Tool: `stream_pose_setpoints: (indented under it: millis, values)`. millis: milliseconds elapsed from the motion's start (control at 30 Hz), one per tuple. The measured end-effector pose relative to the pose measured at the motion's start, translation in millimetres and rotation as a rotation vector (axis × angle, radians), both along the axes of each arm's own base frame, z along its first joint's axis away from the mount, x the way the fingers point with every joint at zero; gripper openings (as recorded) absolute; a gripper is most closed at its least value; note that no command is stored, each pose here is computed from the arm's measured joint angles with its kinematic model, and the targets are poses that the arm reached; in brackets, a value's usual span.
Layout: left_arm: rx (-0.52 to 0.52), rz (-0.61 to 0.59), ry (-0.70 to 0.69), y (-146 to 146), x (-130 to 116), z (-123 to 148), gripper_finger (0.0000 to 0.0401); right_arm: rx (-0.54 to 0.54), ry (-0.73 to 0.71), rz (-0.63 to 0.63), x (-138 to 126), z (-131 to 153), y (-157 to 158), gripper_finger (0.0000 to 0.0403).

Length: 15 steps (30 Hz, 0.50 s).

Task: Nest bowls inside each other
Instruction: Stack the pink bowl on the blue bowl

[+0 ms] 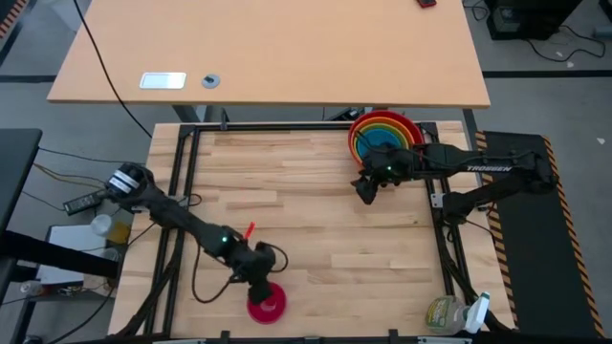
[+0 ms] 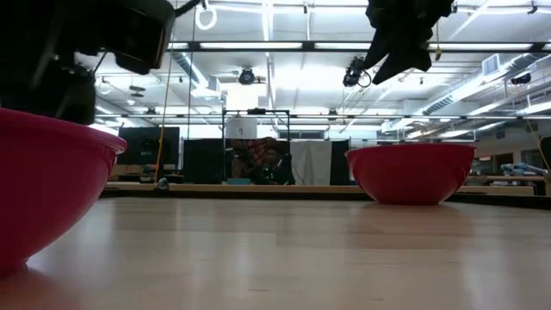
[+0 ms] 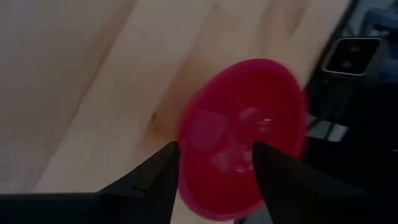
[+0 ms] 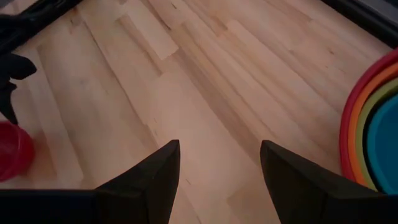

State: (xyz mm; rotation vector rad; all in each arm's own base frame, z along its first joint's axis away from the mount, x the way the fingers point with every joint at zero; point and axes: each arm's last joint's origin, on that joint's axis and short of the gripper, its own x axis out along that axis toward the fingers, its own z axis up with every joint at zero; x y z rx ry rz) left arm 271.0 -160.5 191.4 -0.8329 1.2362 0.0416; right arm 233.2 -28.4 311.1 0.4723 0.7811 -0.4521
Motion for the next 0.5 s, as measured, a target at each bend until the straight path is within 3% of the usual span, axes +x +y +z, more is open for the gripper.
stream_pose_setpoints:
  millis: [267,500]
  values:
    - [0.073,0.058,0.085,-11,1,-29,0.0193,-0.022,-0.006,0.041,1,1,0,0.0228]
    - [0.006,0.093,0.081,-14,5,-28,0.0171,-0.001,-0.008,0.063,1,1,1,0.0228]
